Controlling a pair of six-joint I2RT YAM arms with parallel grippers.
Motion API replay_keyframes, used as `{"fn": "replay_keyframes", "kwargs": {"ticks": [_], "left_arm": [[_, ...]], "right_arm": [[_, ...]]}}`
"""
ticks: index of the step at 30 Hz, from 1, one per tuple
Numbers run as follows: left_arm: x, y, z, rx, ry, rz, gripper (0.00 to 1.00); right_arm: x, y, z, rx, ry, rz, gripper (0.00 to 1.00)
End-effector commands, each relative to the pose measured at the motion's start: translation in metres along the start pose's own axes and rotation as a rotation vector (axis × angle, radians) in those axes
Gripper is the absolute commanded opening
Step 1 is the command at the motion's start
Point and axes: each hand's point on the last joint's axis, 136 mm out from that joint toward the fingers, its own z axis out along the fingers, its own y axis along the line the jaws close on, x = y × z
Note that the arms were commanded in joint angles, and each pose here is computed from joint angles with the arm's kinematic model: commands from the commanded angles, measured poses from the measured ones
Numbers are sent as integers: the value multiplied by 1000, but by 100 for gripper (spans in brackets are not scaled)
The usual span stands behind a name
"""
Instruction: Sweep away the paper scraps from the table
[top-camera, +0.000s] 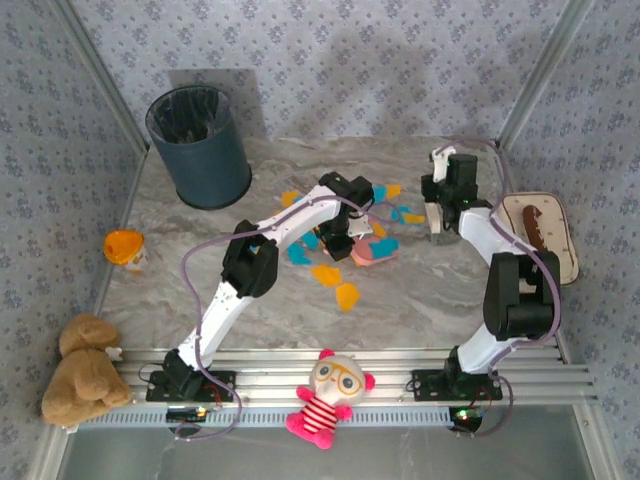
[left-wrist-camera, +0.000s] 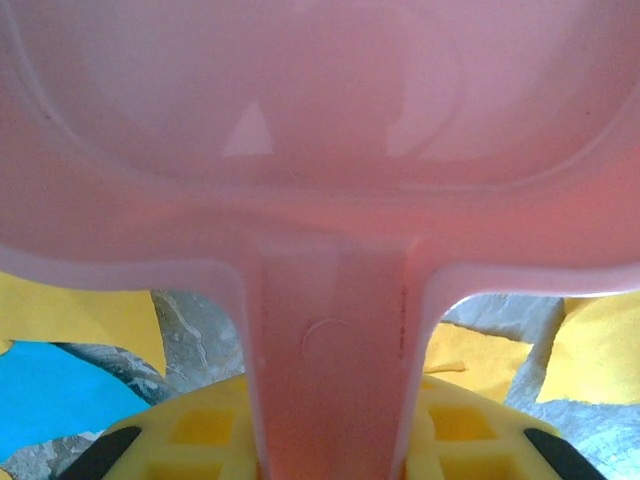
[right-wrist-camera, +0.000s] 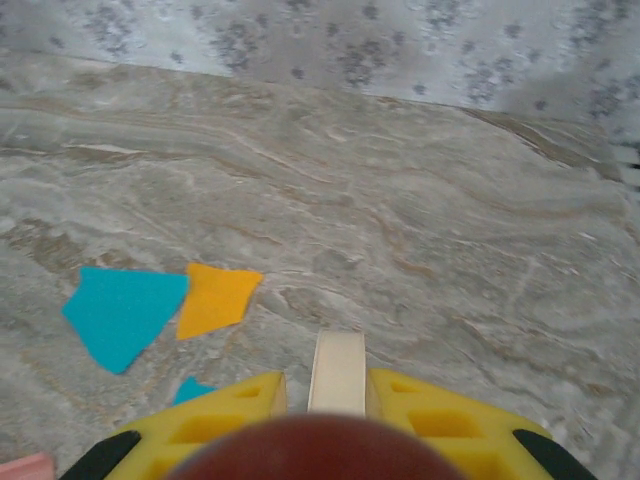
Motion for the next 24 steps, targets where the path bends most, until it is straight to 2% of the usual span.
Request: {"fn": "replay_keyframes", "kwargs": {"ticks": [1,13,24], "left_arm": [[5,-4,-4,43,17,-26,0],[6,-4,0,54,28,-29,0],[5,2,2,52,23,-56,0]], "right_arm": [[7,29,5,-127,44,-60,0],[25,93,-13,-372,96,-179,0],[40,132,-45,-459,129,-224,0]]}}
